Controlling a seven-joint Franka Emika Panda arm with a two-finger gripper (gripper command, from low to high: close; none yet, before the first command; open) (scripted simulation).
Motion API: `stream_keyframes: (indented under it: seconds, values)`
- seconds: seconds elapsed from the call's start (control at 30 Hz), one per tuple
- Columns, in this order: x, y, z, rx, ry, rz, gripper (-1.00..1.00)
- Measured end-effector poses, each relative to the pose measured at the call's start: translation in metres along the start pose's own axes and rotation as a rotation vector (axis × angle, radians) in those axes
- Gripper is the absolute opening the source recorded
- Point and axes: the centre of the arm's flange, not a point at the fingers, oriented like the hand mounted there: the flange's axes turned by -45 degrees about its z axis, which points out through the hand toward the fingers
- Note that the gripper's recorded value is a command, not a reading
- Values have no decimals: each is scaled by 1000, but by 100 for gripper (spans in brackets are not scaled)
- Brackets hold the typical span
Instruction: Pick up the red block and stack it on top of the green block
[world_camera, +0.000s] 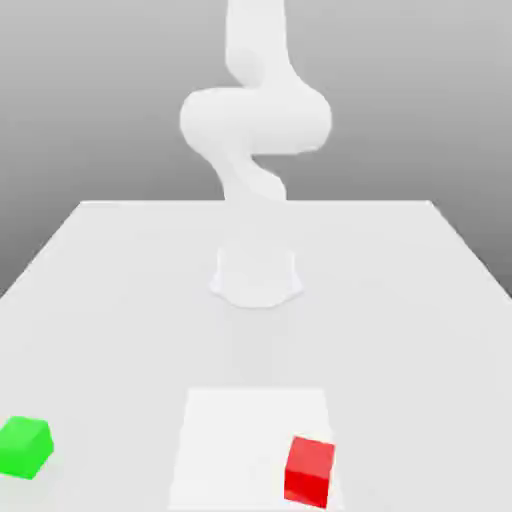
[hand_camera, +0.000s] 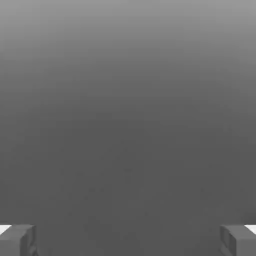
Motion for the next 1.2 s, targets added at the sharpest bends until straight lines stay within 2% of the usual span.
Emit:
stream_keyframes:
  seconds: [0.37, 0.8, 0.97, 1.0, 1.2]
  values:
    - [-58, -25, 215, -79, -318, 88, 0]
    - [-224, -53, 392, -93, -687, 209, 0]
    - [-274, -55, 440, -91, -721, 225, 0]
    - [-282, -55, 448, -91, -722, 224, -100]
    - [-286, -56, 452, -91, -721, 224, -100]
